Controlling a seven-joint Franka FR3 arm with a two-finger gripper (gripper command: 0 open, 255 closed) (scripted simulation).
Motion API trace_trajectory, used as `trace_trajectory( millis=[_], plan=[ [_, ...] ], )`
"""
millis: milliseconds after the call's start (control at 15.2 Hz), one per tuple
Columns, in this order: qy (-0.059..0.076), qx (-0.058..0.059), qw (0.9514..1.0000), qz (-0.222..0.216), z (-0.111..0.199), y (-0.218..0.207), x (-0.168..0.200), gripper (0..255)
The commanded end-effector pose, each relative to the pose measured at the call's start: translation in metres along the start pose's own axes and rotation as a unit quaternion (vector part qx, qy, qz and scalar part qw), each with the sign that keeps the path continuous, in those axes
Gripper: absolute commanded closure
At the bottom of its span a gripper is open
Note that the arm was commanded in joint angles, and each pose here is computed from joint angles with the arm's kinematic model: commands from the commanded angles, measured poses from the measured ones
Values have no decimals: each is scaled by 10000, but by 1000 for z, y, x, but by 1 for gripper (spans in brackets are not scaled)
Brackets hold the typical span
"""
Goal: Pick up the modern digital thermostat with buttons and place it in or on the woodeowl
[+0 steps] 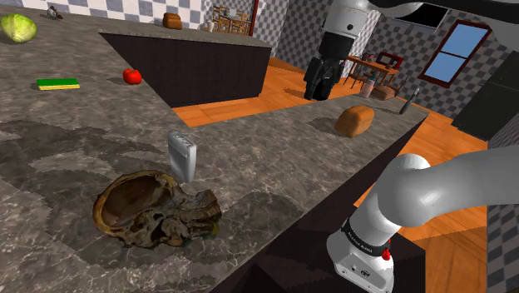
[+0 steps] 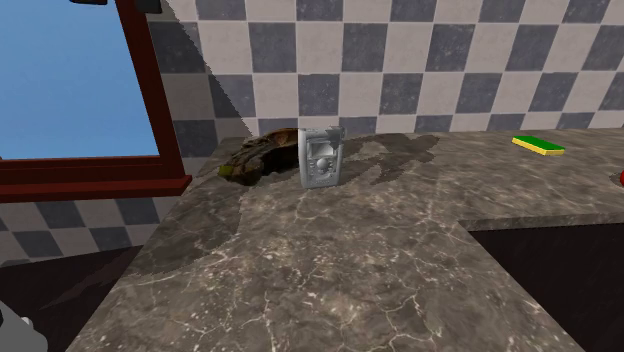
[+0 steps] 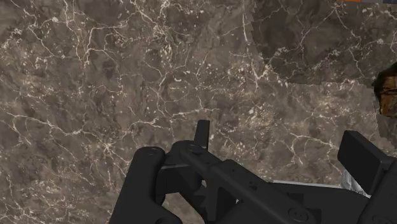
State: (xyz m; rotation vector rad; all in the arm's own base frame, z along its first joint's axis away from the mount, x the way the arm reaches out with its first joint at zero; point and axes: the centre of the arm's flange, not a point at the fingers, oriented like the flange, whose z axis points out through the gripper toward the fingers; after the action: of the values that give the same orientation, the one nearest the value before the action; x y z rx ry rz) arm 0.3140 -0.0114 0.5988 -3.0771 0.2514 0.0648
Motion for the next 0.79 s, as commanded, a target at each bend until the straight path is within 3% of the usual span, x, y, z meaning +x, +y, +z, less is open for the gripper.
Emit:
trace_trajectory(
  millis=[0,726],
  plan=[
    [0,0,10000,0,0,0,0,0],
    [-2,-108,9999,1,69,-107,75,0]
  ],
)
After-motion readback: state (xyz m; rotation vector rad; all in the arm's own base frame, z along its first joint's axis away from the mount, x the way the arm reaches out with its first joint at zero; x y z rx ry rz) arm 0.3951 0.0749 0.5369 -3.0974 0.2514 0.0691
